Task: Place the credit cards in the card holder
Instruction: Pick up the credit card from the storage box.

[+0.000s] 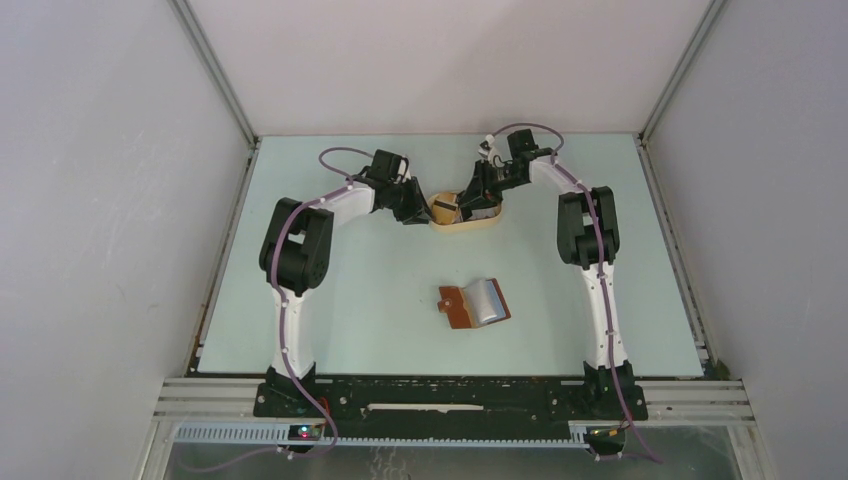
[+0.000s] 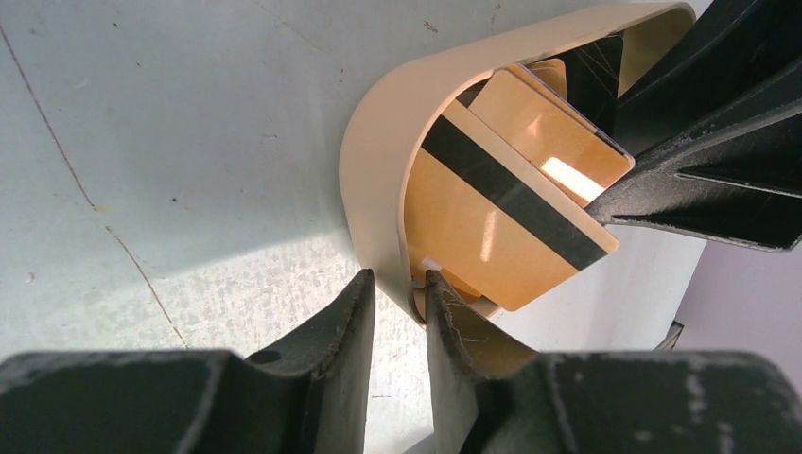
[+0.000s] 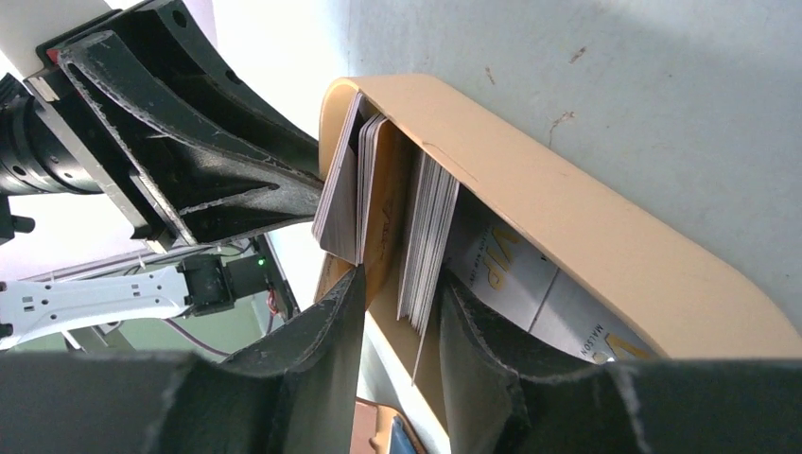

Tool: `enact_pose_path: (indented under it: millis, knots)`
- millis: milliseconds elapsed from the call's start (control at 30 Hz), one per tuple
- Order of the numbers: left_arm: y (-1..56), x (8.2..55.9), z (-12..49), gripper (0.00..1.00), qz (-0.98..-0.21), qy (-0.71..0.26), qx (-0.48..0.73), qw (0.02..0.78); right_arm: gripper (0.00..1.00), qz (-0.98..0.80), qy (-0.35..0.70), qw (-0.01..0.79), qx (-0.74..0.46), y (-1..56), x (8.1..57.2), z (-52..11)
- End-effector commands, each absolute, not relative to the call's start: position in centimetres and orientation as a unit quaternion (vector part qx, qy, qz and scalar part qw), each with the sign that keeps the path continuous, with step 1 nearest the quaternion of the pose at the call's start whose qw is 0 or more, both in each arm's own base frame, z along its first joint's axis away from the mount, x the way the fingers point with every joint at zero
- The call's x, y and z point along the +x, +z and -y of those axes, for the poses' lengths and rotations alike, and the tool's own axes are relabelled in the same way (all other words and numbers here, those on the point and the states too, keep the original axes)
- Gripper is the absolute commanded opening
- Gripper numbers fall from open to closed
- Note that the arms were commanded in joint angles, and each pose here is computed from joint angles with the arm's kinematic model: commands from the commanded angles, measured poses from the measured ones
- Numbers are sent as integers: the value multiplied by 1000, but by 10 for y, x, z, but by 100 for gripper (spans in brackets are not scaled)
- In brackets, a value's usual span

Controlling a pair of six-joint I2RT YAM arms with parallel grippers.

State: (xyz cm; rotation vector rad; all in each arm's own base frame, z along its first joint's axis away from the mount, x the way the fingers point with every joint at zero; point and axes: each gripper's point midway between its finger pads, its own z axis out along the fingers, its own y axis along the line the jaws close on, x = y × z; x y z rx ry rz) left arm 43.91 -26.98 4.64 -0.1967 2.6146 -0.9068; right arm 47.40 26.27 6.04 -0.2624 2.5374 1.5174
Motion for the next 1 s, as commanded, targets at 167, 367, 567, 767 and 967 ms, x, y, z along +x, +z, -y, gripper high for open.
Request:
enact_pose_path:
  millis: [167,367,567,767,967]
  knots:
    - [73,454,275,31,-917,-330,-47,220,40,-854,494,126,-108,91,478,-254]
    - [72,452,275,31,-918,-329,-46,218,35,-859,481,134,-110,92,478,-249]
    - [78,453,272,32,-916,-327,-44,227,7,-868,461,149,-110,93,481,-243]
    - [97,455,268,36,-911,-325,-40,250,0,-876,422,195,-127,115,489,-229]
    - [122,452,254,43,-906,-314,-40,282,0,-880,389,230,-147,134,494,-215]
